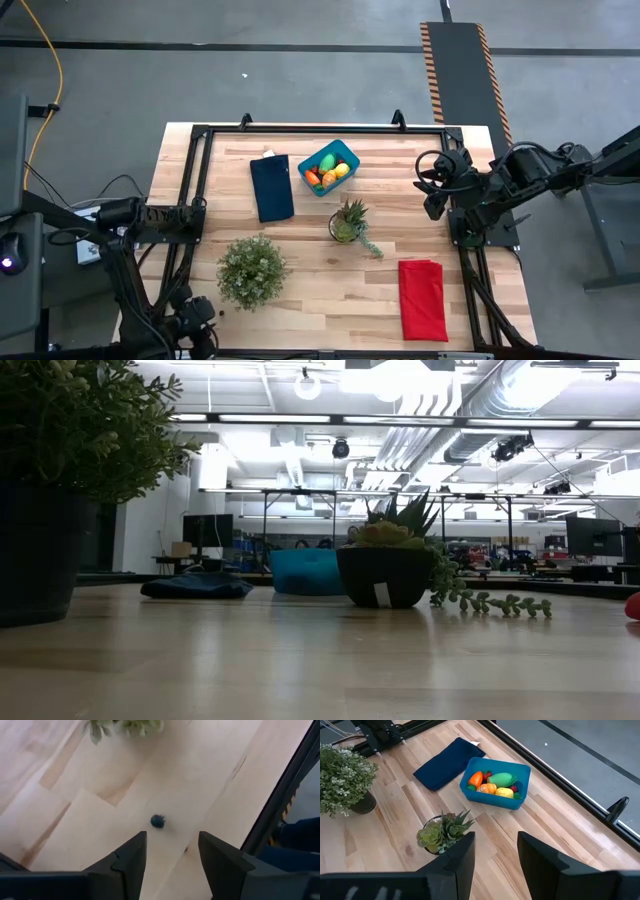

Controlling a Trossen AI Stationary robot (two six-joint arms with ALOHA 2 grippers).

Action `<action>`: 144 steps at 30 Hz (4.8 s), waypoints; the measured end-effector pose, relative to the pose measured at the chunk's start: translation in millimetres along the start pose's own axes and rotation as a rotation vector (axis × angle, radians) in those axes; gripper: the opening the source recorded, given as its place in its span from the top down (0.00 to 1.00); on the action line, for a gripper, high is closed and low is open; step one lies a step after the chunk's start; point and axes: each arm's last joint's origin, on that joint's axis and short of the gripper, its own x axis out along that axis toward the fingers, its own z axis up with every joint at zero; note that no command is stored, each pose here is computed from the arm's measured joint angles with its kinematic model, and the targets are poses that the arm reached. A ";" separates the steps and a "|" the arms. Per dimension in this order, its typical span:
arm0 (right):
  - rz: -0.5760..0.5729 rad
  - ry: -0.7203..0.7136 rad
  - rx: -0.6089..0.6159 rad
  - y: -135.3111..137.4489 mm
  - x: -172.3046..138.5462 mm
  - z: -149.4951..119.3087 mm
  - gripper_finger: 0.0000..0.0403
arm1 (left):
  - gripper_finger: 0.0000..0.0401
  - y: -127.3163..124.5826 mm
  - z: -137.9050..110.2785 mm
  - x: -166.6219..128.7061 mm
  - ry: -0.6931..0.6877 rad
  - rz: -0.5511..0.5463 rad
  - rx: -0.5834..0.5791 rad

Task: Pick and placing Produce into tupperware
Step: Put the blue berry into the bin

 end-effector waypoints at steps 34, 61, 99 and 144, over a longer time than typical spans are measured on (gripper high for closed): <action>0.009 -0.009 0.012 0.9 -0.1 0.9 0.65 | 0.64 17.8 -17.1 48.6 0.036 -0.045 -0.006; 0.008 -0.009 0.004 0.9 -0.1 0.9 0.65 | 0.64 13.7 -0.1 56.4 0.050 -0.016 -0.023; 0.008 -0.009 0.008 0.8 -0.1 0.9 0.65 | 0.64 18.6 -9.0 57.8 0.068 -0.021 -0.042; 0.005 -0.011 0.003 0.8 -0.1 1.0 0.65 | 0.86 21.1 -10.3 63.2 0.060 -0.036 -0.098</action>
